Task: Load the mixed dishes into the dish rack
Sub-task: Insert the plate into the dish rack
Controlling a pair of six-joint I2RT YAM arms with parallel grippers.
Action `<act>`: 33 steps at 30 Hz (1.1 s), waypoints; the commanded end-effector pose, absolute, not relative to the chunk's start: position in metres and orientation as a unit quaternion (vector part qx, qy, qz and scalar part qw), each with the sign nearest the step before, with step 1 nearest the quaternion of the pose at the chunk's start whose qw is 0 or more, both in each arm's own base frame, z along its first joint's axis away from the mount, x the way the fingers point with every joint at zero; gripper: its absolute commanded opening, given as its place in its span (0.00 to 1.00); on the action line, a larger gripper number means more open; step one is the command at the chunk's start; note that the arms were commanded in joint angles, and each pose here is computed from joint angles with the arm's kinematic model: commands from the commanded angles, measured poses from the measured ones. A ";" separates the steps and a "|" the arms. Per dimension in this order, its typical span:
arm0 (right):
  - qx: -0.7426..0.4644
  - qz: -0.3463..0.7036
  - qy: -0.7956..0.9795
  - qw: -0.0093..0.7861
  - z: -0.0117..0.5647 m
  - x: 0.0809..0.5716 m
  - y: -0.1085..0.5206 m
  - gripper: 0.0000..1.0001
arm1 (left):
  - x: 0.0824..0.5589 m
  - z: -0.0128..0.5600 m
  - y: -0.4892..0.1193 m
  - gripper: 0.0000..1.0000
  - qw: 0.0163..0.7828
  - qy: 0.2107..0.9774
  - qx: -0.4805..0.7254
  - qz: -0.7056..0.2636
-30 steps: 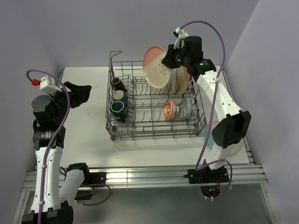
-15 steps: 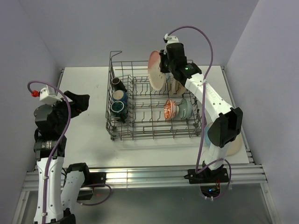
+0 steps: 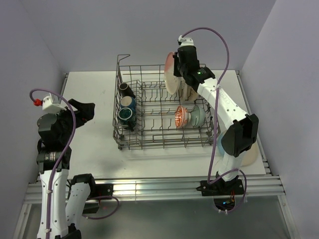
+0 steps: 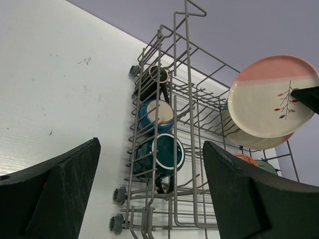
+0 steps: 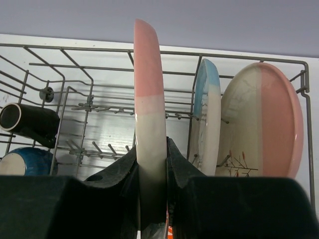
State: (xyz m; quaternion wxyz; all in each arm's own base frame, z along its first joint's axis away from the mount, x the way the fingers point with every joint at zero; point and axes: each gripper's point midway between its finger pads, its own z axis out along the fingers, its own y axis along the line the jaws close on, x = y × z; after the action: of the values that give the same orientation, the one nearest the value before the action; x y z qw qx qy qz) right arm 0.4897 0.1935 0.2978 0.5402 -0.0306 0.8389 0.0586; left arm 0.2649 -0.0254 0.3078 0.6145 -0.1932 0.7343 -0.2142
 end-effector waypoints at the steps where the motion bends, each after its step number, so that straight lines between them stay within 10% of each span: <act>1: 0.015 0.080 0.772 0.631 0.363 0.507 0.191 0.00 | 0.263 0.309 -0.022 0.90 0.622 0.731 -0.193 -0.205; 33: 0.017 -0.002 0.810 0.586 0.286 0.508 0.214 0.00 | 0.264 0.300 -0.023 0.90 0.613 0.736 -0.196 -0.210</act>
State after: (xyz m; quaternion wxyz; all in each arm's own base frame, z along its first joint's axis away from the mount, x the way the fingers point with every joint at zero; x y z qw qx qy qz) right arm 0.4968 0.2026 0.2591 0.5337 -0.0125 0.8455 -0.0091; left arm 0.2616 -0.0250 0.2936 0.6001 -0.2002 0.7453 -0.2104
